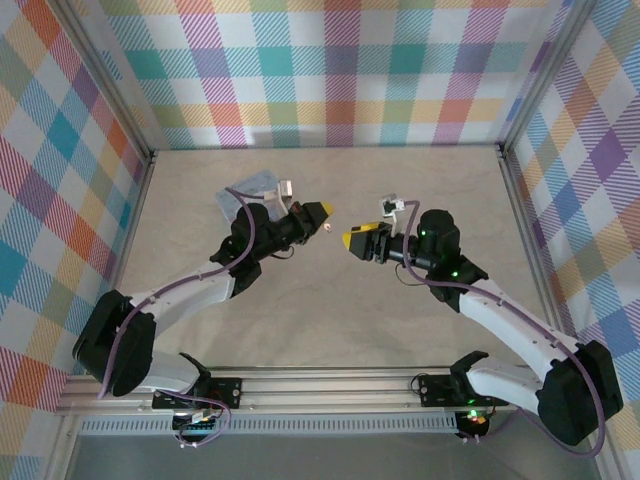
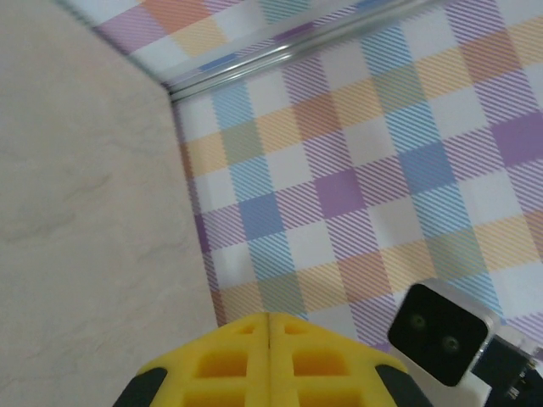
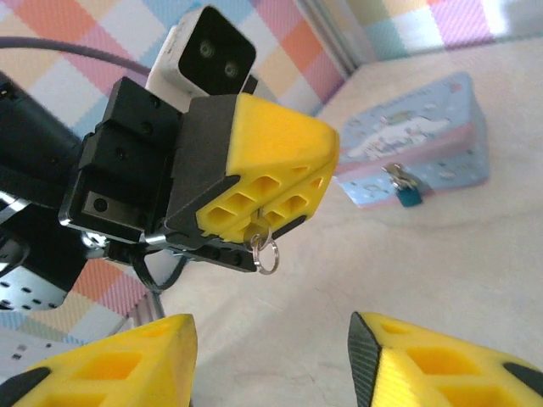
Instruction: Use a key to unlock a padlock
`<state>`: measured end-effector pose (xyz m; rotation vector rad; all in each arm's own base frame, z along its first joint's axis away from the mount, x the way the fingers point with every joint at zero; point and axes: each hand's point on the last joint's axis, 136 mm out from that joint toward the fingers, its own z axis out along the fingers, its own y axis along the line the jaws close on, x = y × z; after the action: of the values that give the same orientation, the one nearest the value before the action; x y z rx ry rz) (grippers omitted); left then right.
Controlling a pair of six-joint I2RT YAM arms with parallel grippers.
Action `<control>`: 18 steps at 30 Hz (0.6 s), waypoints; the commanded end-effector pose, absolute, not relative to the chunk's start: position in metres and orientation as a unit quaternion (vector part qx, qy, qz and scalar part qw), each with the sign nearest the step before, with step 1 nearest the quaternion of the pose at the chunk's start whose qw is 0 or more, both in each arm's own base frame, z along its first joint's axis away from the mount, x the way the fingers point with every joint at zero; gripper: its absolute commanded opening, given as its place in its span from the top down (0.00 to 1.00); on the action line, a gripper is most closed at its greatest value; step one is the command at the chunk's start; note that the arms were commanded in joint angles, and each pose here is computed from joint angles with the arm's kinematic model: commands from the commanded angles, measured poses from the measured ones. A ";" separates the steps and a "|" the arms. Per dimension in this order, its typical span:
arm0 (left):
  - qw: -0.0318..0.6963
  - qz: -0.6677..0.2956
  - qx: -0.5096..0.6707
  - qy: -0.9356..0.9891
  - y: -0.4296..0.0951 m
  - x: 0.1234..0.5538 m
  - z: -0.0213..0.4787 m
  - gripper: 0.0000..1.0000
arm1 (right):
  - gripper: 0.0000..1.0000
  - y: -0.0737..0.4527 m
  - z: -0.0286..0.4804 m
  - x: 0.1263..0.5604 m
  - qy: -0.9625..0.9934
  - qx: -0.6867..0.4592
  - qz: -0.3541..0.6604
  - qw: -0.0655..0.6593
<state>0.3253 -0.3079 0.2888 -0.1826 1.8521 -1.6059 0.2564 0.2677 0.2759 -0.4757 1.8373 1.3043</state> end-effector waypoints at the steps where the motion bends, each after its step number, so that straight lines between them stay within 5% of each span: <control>1: 0.374 -0.603 -0.008 0.705 -0.317 0.314 0.304 1.00 | 0.46 0.277 0.316 0.240 0.671 -0.227 0.574 0.411; 18: 0.373 -0.622 -0.002 0.688 -0.326 0.308 0.313 1.00 | 0.48 0.288 0.299 0.255 0.682 -0.200 0.593 0.378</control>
<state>0.3124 -0.3206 0.2965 -0.0498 1.8253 -1.5755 0.2534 0.2855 0.2871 -0.4991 1.7865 1.4971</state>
